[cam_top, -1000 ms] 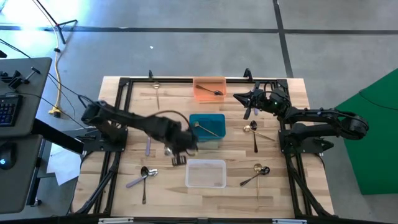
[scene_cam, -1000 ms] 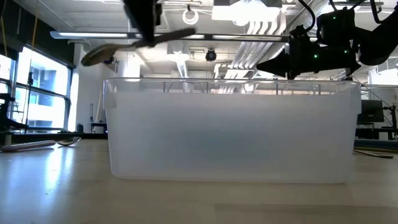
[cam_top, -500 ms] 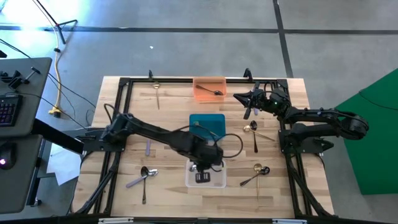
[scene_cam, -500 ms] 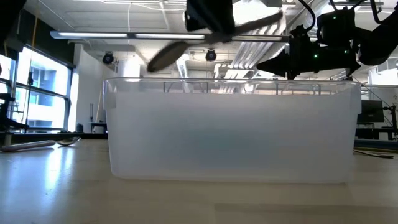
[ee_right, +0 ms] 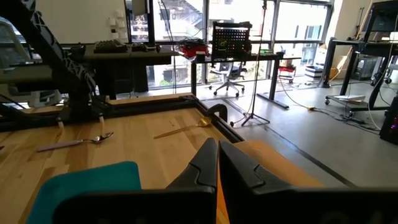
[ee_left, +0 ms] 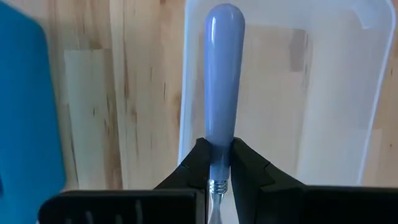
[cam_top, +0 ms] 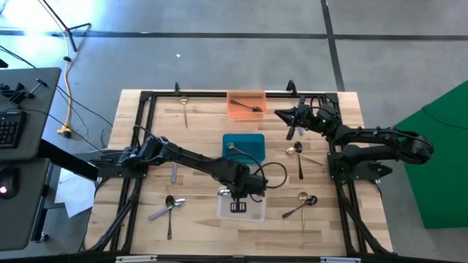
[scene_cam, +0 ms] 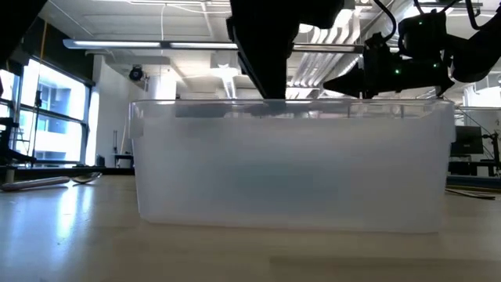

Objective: Sort silverware by color (type)
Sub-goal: Put the purple spoon into the transparent bin, then put the gold spoon into the dark green bin

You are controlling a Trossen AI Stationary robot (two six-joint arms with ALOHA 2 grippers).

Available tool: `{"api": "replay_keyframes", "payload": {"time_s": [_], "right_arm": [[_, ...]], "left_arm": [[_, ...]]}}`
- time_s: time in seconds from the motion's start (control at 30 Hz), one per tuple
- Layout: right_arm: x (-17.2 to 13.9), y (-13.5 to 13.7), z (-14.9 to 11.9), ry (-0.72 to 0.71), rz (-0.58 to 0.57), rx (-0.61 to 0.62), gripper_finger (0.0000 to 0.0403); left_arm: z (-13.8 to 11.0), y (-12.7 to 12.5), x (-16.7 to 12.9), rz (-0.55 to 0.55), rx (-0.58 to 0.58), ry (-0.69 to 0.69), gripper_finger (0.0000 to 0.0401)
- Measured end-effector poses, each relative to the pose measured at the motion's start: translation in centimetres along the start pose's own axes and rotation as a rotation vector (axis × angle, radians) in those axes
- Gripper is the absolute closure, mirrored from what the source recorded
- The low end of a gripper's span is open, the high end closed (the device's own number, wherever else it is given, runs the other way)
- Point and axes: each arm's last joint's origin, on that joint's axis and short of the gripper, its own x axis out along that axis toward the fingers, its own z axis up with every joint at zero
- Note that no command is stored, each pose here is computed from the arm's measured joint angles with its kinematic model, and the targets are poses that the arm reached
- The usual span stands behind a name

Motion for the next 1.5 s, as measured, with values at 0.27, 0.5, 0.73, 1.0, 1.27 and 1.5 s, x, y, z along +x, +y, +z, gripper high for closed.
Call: {"api": "replay_keyframes", "payload": {"time_s": [0.27, 0.5, 0.73, 1.0, 1.27, 1.5], "right_arm": [[0.0, 0.0, 0.0, 0.004, 0.0, 0.009, 0.0403], [0.0, 0.0, -0.1, 0.008, -0.001, 0.009, 0.0403], [0.0, 0.0, -0.3, 0.034, 0.001, 0.01, 0.0403], [0.1, 0.8, -0.1, 0.025, 0.046, 0.014, 0.0403], [1.4, 2.2, 1.6, 0.026, 0.091, 0.015, 0.0403], [2.9, 3.6, 4.4, 0.055, 0.041, 0.039, 0.0403]], "left_arm": [[0.7, 0.0, 0.2, -0.053, 0.01, -0.059, 0.0398], [0.7, -0.3, 0.2, -0.013, 0.07, -0.072, 0.0398], [1.3, -0.2, -1.5, 0.006, 0.146, -0.205, 0.04], [-0.4, 1.2, -0.7, -0.057, 0.143, -0.449, 0.0401], [-5.6, 4.8, -2.7, -0.082, 0.015, -0.797, 0.0401], [-10.3, 8.8, -3.8, -0.012, -0.075, -1.008, 0.0401]]}}
